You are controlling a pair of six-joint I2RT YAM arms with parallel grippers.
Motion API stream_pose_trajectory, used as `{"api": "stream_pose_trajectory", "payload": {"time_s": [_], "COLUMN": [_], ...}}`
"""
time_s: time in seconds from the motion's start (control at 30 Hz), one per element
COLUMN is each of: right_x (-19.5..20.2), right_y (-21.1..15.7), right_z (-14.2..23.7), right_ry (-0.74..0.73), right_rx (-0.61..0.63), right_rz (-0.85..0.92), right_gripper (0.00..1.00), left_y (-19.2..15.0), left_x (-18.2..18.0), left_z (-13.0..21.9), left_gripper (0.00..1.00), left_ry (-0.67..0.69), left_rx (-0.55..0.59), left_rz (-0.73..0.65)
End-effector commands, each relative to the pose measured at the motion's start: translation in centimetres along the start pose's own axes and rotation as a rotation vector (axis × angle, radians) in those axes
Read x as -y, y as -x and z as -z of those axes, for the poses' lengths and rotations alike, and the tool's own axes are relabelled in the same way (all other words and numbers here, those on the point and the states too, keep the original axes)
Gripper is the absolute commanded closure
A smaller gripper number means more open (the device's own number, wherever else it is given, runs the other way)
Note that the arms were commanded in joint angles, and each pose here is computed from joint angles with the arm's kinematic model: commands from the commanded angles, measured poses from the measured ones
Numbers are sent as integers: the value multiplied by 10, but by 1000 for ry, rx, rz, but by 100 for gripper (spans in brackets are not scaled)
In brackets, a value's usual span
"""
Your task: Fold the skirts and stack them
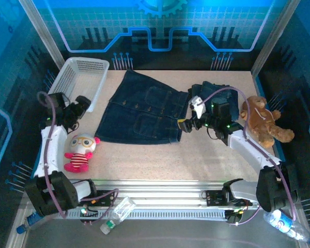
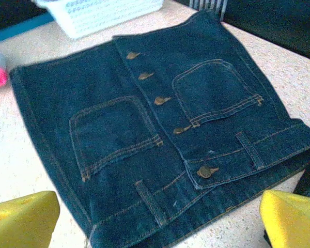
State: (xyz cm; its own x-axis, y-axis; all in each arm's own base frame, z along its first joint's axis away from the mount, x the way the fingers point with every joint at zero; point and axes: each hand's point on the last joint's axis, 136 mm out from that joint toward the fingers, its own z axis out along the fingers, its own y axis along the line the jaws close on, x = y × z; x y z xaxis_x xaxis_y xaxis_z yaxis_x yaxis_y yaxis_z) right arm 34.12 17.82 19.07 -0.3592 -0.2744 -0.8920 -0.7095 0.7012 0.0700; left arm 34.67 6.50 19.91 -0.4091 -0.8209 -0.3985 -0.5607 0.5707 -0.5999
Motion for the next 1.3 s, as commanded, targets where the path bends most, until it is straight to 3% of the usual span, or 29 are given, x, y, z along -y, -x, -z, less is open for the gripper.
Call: {"api": "stream_pose_trajectory", "payload": {"time_s": [0.0,0.17,0.3,0.4,0.7,0.93,1.27], "right_x": [11,6,-9,-19,-67,-65,-28], "right_y": [24,18,6,-3,-49,-112,-155], "right_z": [-16,-45,-68,-88,-143,-135,-89], "right_ry": [-47,-72,-70,-88,-50,-208,-435], "right_rx": [103,39,-146,-283,-481,-642,-760], "right_rz": [-323,-557,-677,-700,-812,-912,-791], "right_gripper": [0,0,0,0,0,0,0], "left_y": [-10,-44,-69,-84,-125,-165,-240], "left_x": [22,52,71,72,42,5,-30], "left_z": [-21,-56,-81,-102,-151,-162,-138], "left_gripper": [1,1,1,1,1,1,1], "left_ry": [19,8,-9,10,50,116,191], "left_rx": [-36,-153,-217,-268,-390,-466,-579], "left_rz": [-39,-116,-187,-180,-72,-32,-21]}}
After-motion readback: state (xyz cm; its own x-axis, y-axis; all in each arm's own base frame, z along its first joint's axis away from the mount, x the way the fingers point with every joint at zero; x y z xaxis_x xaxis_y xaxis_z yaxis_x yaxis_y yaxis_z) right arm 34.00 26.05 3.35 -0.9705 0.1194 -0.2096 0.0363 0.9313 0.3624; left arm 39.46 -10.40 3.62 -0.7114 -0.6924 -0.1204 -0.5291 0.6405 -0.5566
